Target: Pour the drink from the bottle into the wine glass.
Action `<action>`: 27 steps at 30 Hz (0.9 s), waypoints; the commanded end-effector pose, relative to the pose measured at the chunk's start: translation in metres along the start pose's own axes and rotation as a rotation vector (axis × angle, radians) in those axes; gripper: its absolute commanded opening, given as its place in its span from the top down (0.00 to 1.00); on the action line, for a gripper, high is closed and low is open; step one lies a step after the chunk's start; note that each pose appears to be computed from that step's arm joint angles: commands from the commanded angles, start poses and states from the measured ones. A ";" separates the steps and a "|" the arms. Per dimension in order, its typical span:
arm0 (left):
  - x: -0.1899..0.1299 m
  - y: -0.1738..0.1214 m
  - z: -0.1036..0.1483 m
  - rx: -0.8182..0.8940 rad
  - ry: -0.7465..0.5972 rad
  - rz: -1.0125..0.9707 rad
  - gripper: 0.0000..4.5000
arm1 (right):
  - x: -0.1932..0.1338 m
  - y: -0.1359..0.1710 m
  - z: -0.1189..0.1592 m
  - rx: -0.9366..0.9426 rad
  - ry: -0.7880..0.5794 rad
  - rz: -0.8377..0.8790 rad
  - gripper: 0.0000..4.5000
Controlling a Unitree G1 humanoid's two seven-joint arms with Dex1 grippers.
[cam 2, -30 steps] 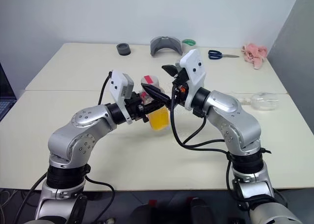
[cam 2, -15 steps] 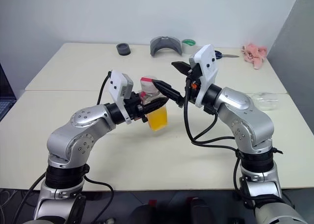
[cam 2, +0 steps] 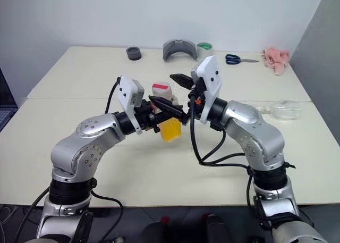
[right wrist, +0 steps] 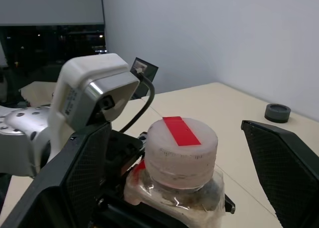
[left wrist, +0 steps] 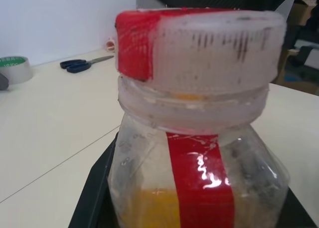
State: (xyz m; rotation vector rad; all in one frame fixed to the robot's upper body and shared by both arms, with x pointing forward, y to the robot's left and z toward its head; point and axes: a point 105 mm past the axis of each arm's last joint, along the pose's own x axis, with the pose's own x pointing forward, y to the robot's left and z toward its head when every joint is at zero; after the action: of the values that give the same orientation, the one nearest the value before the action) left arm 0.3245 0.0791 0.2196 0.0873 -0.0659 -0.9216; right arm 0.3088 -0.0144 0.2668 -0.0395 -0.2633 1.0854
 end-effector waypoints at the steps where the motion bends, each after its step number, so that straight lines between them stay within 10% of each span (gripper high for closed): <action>1: 0.000 -0.003 0.020 0.060 -0.068 -0.017 0.59 | 0.005 -0.004 0.013 -0.055 -0.052 -0.030 0.01; 27: -0.001 -0.002 0.019 0.057 -0.069 -0.009 0.59 | -0.006 -0.014 0.011 -0.080 -0.030 -0.050 0.01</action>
State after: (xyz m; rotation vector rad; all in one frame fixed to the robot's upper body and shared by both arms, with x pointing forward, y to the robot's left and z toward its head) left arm 0.3249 0.0792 0.2193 0.0877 -0.0652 -0.9190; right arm 0.3210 -0.0212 0.2668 -0.0857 -0.2822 1.0332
